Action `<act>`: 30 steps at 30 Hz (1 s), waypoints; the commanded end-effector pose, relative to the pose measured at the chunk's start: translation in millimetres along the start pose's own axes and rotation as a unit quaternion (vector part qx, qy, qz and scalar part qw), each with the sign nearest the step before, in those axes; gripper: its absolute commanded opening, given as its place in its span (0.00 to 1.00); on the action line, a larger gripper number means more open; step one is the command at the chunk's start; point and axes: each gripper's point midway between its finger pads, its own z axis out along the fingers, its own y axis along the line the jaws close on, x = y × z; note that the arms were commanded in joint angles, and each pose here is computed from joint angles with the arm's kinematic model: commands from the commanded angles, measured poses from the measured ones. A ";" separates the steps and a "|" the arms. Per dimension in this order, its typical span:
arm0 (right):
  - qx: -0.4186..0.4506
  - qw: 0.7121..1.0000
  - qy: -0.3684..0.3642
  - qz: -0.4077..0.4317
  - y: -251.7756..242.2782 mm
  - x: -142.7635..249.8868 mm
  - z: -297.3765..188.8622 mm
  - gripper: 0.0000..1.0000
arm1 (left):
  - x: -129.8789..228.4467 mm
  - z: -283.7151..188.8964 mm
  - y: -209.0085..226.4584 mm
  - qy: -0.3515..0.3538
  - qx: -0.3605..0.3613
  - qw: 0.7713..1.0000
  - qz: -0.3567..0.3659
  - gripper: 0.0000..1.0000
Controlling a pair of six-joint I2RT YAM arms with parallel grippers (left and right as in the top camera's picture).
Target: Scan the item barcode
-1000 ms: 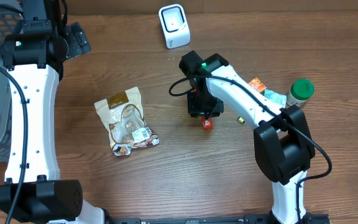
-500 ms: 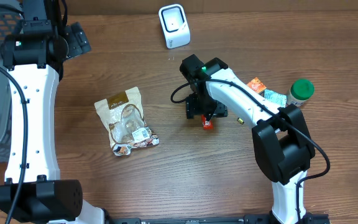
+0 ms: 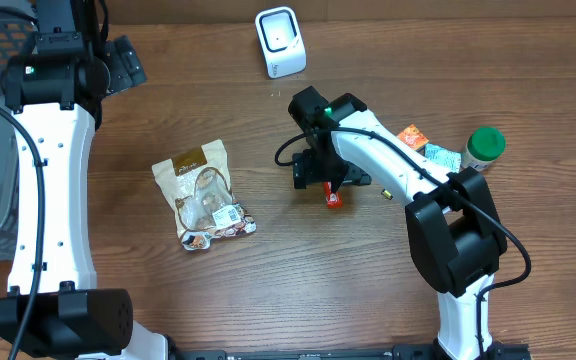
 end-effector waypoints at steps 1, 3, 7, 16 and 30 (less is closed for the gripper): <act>0.007 1.000 -0.005 0.001 -3.8 -2.4 0.9 1.00 | -2.1 2.1 0.5 -0.003 -0.006 1.000 -0.007 0.99; 0.007 1.000 -0.005 0.000 -3.8 -2.3 0.9 1.00 | -2.0 2.1 0.5 -0.002 -0.006 1.000 -0.007 1.00; 0.010 1.000 0.000 0.000 -5.1 0.2 0.9 0.85 | -2.1 2.1 0.5 -0.003 -0.006 1.000 -0.007 1.00; 0.013 1.000 0.005 0.004 -6.7 3.0 2.7 0.44 | -2.1 2.1 0.5 -0.003 -0.006 1.000 -0.007 1.00; 0.014 1.000 0.007 -0.002 -7.4 4.0 2.9 0.52 | -2.1 2.1 0.6 -0.003 -0.006 1.000 -0.007 1.00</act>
